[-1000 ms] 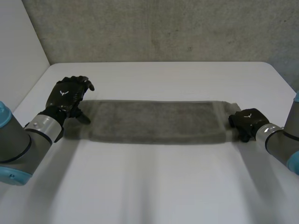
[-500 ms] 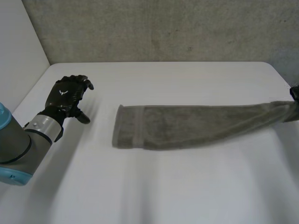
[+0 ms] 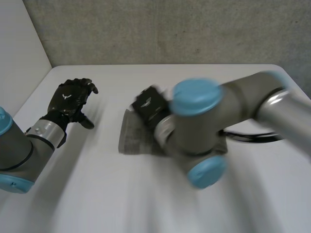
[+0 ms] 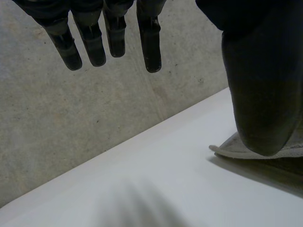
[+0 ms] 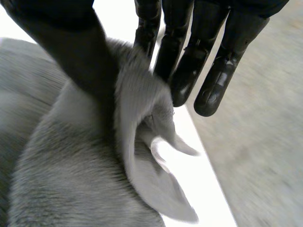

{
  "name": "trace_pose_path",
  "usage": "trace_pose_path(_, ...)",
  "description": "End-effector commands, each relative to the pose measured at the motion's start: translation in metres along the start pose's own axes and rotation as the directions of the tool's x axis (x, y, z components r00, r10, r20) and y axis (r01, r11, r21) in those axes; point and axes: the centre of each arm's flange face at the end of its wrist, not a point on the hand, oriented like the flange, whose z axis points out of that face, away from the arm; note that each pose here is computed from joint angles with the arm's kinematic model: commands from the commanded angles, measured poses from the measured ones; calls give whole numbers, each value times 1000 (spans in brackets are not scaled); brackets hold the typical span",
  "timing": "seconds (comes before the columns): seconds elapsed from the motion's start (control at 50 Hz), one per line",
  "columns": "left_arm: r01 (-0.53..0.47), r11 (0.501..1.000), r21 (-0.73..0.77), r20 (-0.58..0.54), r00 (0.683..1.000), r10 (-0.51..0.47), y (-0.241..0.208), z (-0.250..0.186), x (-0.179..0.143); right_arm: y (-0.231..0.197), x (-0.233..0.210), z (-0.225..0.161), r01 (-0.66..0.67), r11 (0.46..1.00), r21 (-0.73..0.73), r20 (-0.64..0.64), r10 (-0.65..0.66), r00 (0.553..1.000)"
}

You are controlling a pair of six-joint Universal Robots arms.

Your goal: Fold the towel.

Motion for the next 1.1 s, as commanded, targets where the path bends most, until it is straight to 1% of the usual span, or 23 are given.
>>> trace_pose_path(0.02, -1, 1000, -1, -3, 1000, 1, 0, 0, 1, 13, -51, 13, 79, 996, -43, 78, -75, 994)
trace_pose_path(0.06, -1, 1000, 0, -4, 1000, 1, 0, 0, 1, 14, -47, 12, 95, 993, -74, 79, -89, 993)
trace_pose_path(0.14, -1, 1000, 0, -4, 1000, 1, 0, 0, 1, 9, -32, 9, 78, 994, -79, 55, -73, 996)
trace_pose_path(0.18, -1, 1000, 1, -6, 1000, 1, 0, 0, 2, 5, 3, 4, 19, 996, -92, -4, -20, 1000)
trace_pose_path(0.2, -1, 1000, 1, -7, 1000, 1, 0, 0, 2, 5, 3, 4, 19, 996, -92, -5, -19, 1000)
trace_pose_path(0.24, -1, 1000, -1, -9, 1000, 1, 0, 0, 3, 19, 44, -6, -77, 987, -140, -62, 69, 996)
trace_pose_path(0.26, -1, 1000, 0, -11, 1000, 1, 0, 0, 3, 19, 44, -6, -78, 987, -140, -62, 70, 996)
trace_pose_path(0.28, -1, 1000, 0, -11, 1000, 1, 0, 0, 3, 27, 61, -13, -130, 979, -160, -93, 116, 989)
trace_pose_path(0.3, 0, 1000, -1, -14, 1000, 0, 0, -1, 5, 27, 61, -13, -130, 978, -160, -93, 117, 989)
trace_pose_path(0.34, 1, 1000, -6, -16, 1000, -1, 1, -2, 6, 44, 78, -29, -213, 957, -198, -109, 195, 975)
trace_pose_path(0.36, 1, 1000, -10, -18, 1000, -1, 3, -3, 6, 44, 78, -29, -214, 957, -198, -109, 195, 975)
trace_pose_path(0.4, 2, 1000, -11, -20, 1000, -2, 3, -3, 7, 71, 86, -44, -290, 928, -233, -100, 274, 956)
trace_pose_path(0.44, 2, 1000, -12, -23, 1000, -2, 3, -4, 8, 85, 87, -51, -330, 911, -246, -99, 315, 944)
trace_pose_path(0.46, 2, 1000, -11, -30, 1000, -2, 3, -4, 11, 85, 88, -51, -331, 911, -247, -99, 316, 944)
trace_pose_path(0.5, 0, 1000, -10, -38, 999, -1, 2, -4, 14, 112, 88, -62, -404, 878, -258, -114, 387, 915)
trace_pose_path(0.52, 0, 1000, -13, -43, 999, 0, 3, -5, 16, 112, 88, -62, -404, 878, -258, -114, 388, 915)
trace_pose_path(0.56, 0, 1000, -13, -44, 999, 0, 3, -5, 17, 135, 86, -69, -450, 854, -261, -141, 427, 893)
trace_pose_path(0.66, -1, 1000, -15, -46, 999, 0, 4, -6, 18, 159, 87, -75, -473, 840, -266, -183, 438, 880)
trace_pose_path(0.92, -6, 1000, -4, -43, 999, 6, 3, -5, 17, 177, 86, -71, -474, 831, -290, -213, 426, 879)
trace_pose_path(1.02, -5, 1000, -2, -43, 999, 5, 3, -5, 18, 163, 108, -72, -458, 856, -240, -245, 403, 882)
trace_pose_path(1.06, -5, 1000, 0, -46, 999, 5, 2, -5, 19, 139, 122, -71, -421, 892, -168, -243, 376, 894)
trace_pose_path(1.08, -5, 1000, 3, -49, 999, 5, 1, -5, 20, 139, 122, -71, -421, 892, -167, -243, 376, 894)
trace_pose_path(1.1, -5, 1000, 3, -49, 999, 5, 1, -5, 20, 131, 131, -68, -397, 907, -140, -255, 354, 900)
